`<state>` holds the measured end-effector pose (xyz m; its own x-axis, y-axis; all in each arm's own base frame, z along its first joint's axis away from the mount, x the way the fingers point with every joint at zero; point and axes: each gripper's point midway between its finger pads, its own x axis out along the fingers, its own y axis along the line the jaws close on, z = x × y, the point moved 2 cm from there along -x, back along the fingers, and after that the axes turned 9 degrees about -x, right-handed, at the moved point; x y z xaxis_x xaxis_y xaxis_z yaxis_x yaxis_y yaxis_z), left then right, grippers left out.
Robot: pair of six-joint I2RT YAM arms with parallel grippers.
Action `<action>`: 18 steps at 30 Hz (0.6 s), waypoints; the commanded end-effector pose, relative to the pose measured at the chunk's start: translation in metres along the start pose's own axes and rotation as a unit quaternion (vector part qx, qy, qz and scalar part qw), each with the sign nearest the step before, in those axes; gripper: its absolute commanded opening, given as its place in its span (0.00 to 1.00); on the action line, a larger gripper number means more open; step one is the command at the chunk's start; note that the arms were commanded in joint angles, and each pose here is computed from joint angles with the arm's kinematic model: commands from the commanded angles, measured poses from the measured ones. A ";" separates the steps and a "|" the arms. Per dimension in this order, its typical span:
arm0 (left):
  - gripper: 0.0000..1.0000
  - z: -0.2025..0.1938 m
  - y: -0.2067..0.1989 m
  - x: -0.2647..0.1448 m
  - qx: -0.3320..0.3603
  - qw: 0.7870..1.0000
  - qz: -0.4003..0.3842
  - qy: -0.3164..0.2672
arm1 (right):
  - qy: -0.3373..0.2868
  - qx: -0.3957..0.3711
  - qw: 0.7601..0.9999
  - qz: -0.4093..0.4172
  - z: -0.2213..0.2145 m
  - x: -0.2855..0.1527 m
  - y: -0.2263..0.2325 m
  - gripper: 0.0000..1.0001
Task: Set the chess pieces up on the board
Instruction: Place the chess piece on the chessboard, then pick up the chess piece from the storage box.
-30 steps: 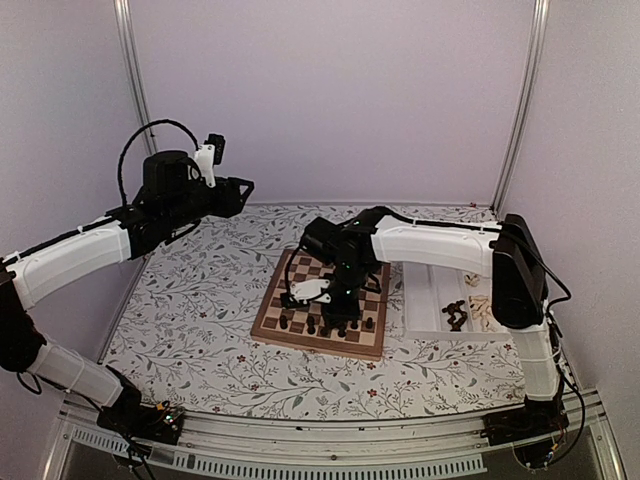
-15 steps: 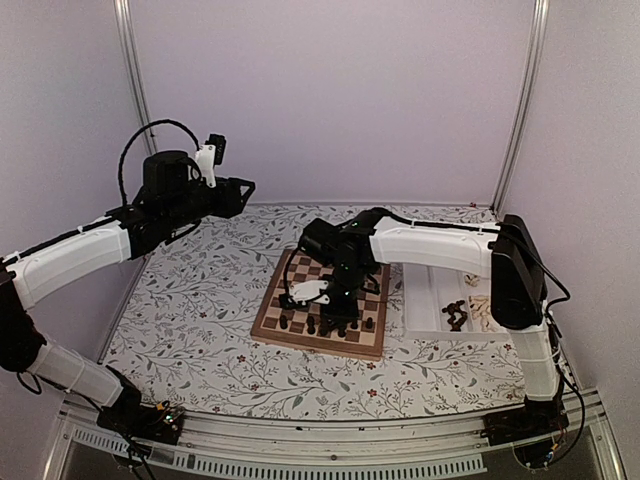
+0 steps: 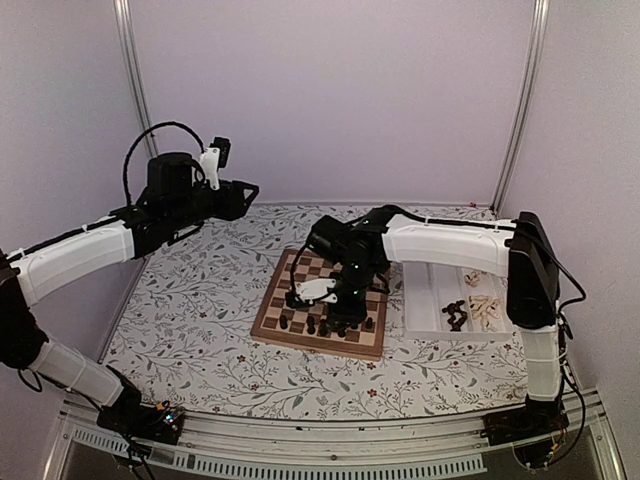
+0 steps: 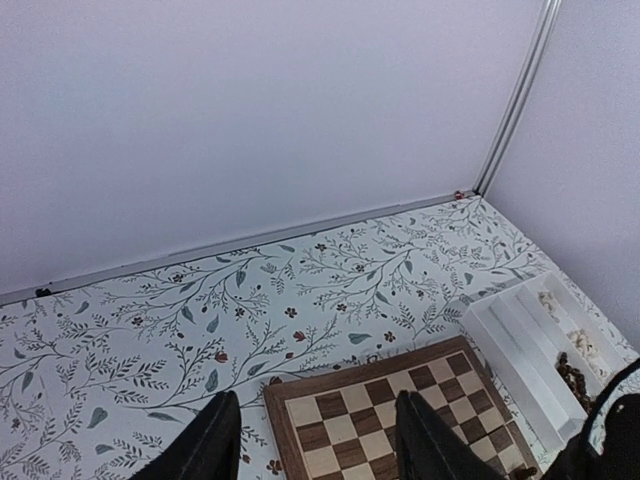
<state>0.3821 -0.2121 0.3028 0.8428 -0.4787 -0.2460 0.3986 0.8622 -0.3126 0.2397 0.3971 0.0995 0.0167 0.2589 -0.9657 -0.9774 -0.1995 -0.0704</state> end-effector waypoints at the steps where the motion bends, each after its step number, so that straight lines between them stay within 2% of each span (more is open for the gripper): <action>1: 0.55 -0.009 -0.004 0.009 0.007 1.000 -0.019 0.017 | -0.067 0.021 0.996 -0.063 -0.011 -0.075 -0.014 0.41; 6: 0.54 -0.016 -0.014 0.015 0.009 0.998 -0.050 0.036 | -0.071 0.111 0.987 -0.092 -0.090 -0.098 -0.035 0.42; 10: 0.54 -0.022 -0.028 0.019 0.022 0.996 -0.073 0.055 | -0.055 0.200 0.970 -0.128 -0.172 -0.104 -0.046 0.39; 15: 0.52 -0.040 -0.055 0.024 0.056 0.989 -0.100 0.097 | -0.001 0.278 0.951 -0.137 -0.252 -0.084 -0.034 0.32; 18: 0.52 -0.049 -0.068 0.026 0.073 0.984 -0.114 0.113 | 0.019 0.304 0.944 -0.128 -0.280 -0.071 -0.026 0.28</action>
<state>0.3726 -0.2691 0.2759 0.6932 -0.6293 -0.3514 0.5583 0.7772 -0.2904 0.3195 0.1412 0.1094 0.2335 0.2202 -0.9471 -0.9023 0.4121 -0.1266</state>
